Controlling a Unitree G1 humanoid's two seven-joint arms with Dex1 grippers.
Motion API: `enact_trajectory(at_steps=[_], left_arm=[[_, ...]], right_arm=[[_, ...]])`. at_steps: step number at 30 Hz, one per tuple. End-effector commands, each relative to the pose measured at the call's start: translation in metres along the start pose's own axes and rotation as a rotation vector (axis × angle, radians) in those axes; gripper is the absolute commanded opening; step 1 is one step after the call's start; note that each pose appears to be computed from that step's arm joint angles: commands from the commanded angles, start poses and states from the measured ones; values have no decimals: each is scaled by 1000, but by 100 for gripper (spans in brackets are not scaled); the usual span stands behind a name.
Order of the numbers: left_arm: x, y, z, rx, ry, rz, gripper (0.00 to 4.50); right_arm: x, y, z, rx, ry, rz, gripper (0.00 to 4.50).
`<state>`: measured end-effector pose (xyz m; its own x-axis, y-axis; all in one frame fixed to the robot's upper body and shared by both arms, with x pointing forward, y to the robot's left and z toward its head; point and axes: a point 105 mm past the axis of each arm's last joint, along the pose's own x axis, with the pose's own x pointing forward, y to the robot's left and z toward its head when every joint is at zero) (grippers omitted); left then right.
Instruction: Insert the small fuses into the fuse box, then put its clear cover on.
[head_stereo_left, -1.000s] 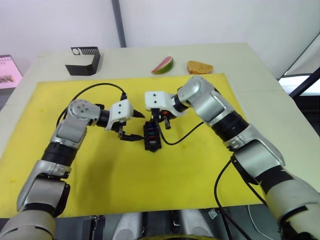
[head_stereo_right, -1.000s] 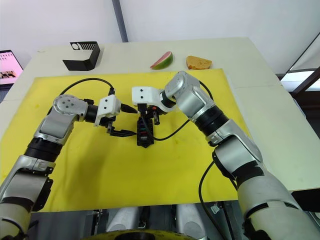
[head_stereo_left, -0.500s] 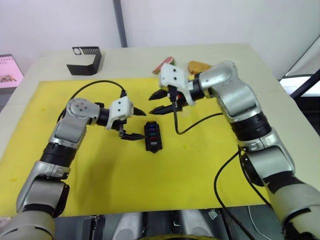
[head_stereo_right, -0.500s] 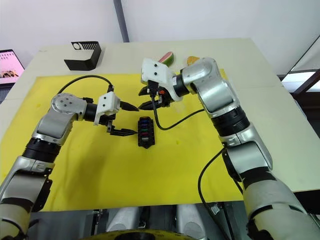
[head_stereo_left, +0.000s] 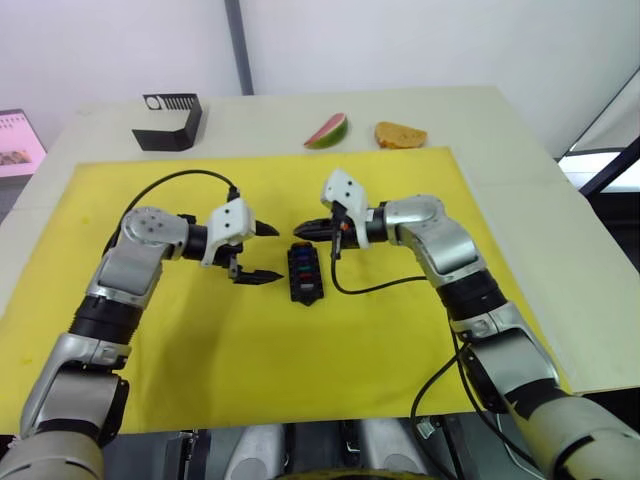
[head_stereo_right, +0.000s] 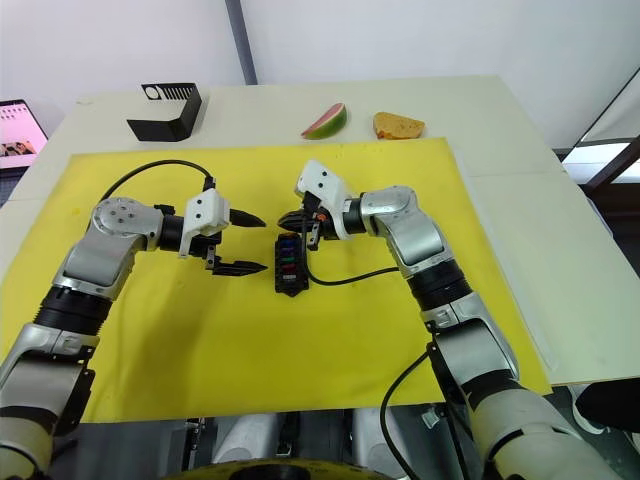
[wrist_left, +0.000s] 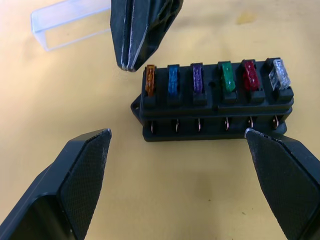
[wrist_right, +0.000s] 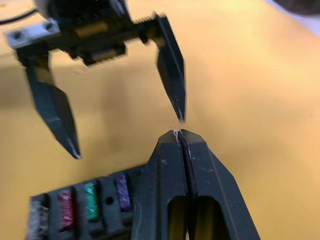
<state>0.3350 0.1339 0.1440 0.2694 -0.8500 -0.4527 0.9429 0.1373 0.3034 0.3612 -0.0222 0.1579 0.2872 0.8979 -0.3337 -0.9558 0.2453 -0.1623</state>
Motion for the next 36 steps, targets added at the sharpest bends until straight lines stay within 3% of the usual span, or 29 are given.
enact_trajectory(at_steps=[1, 7, 10, 14, 19, 21, 23, 29, 32, 36], left_arm=[[-6, 2, 10, 32, -23, 18, 450], [-3, 4, 14, 40, -32, 17, 450], [-1, 4, 14, 42, -37, 19, 450], [-2, 5, 17, 32, -74, 50, 450], [-21, 1, 16, -130, -176, 123, 450], [-32, -12, 10, -192, -181, 117, 450], [-45, -13, 5, -268, -209, 223, 450], [-107, -12, -28, -469, -248, 632, 450], [-131, -30, -53, -499, -149, 734, 450], [-132, -48, -55, -513, -119, 703, 450]], right_arm=[[2, 1, 0, -14, 22, -2, 5], [5, 4, -39, -9, 204, -29, 5], [3, 5, -34, -17, 182, -38, 5], [-6, 9, 5, -51, 19, -34, 5], [-55, 1, 35, -5, -145, -178, 5], [-82, -2, 30, 24, -162, -264, 5], [-119, -5, 12, 47, -134, -388, 5], [-216, 13, -41, 188, -10, -670, 283], [-246, 26, -59, 235, 60, -768, 438], [-248, 36, -64, 267, 67, -792, 447]])
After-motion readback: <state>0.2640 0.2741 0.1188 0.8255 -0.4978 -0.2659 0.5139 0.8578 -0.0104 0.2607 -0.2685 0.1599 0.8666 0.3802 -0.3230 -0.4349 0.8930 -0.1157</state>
